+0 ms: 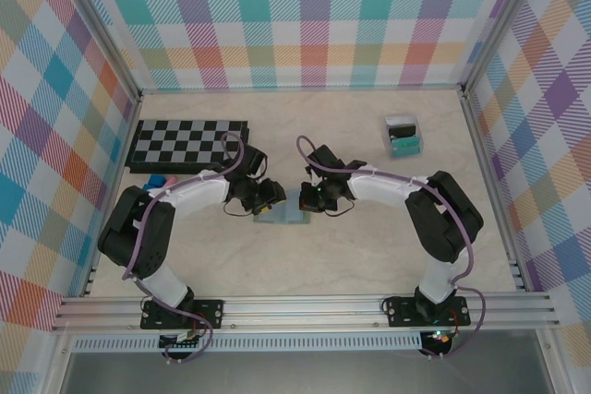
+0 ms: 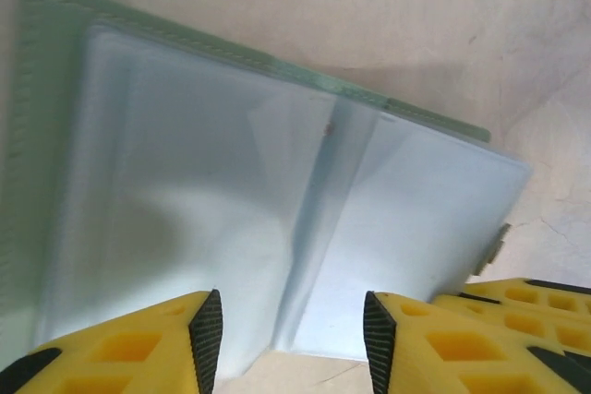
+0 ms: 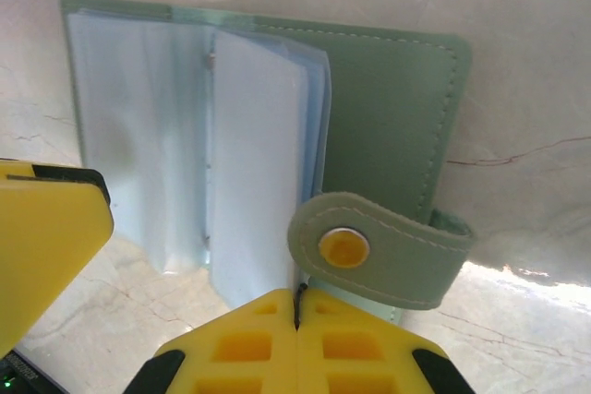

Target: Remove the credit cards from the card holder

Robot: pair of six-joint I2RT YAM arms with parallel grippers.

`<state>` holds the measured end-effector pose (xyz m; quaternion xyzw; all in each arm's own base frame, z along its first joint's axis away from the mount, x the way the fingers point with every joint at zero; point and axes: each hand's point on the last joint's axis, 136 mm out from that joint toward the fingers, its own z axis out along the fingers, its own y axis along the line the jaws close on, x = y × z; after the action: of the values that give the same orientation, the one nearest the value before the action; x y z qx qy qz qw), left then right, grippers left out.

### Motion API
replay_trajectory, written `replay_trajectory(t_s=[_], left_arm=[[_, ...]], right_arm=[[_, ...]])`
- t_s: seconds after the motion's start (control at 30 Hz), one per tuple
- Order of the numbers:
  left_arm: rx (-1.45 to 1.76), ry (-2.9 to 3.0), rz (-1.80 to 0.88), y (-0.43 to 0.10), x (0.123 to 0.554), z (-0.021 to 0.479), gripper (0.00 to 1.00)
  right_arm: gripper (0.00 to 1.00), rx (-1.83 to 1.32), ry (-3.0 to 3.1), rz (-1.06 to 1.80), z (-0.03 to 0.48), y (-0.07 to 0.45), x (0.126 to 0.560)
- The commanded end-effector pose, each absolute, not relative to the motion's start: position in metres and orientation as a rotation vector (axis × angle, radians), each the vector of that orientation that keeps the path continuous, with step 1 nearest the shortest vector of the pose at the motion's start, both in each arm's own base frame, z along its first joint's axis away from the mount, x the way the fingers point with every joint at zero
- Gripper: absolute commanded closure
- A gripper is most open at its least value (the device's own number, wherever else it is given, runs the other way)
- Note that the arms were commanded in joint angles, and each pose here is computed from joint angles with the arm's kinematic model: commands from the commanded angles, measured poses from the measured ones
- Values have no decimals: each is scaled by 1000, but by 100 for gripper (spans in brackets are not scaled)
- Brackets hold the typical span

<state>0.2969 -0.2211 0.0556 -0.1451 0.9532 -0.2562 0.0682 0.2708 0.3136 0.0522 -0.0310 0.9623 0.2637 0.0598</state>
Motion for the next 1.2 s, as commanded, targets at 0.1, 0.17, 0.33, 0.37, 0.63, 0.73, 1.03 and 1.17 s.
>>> replay_trajectory(t_s=[0.1,0.17,0.33,0.37,0.63,0.73,1.03,1.17], left_arm=[[-505,2893,-646,-191,289,50,49],[-510,2896,-640,-190,289,48,48],[-503,2911,-648,-192,290,42,48],[-497,2913,-653,-193,291,42,48],[-482,2933,-682,-199,292,37,51],[-480,2940,-693,-201,292,35,53],[-463,2951,-743,-206,290,37,58],[-456,2951,-780,-210,289,38,60]], right_arm=[[100,-88,2917,746,56,308,270],[100,-75,2945,696,51,304,270],[84,-41,2985,616,50,297,269],[80,-47,2978,623,53,297,269],[74,-128,2907,761,79,315,267],[75,-130,2923,842,75,327,265],[75,-86,3024,746,43,327,265],[76,-68,3065,673,31,322,265]])
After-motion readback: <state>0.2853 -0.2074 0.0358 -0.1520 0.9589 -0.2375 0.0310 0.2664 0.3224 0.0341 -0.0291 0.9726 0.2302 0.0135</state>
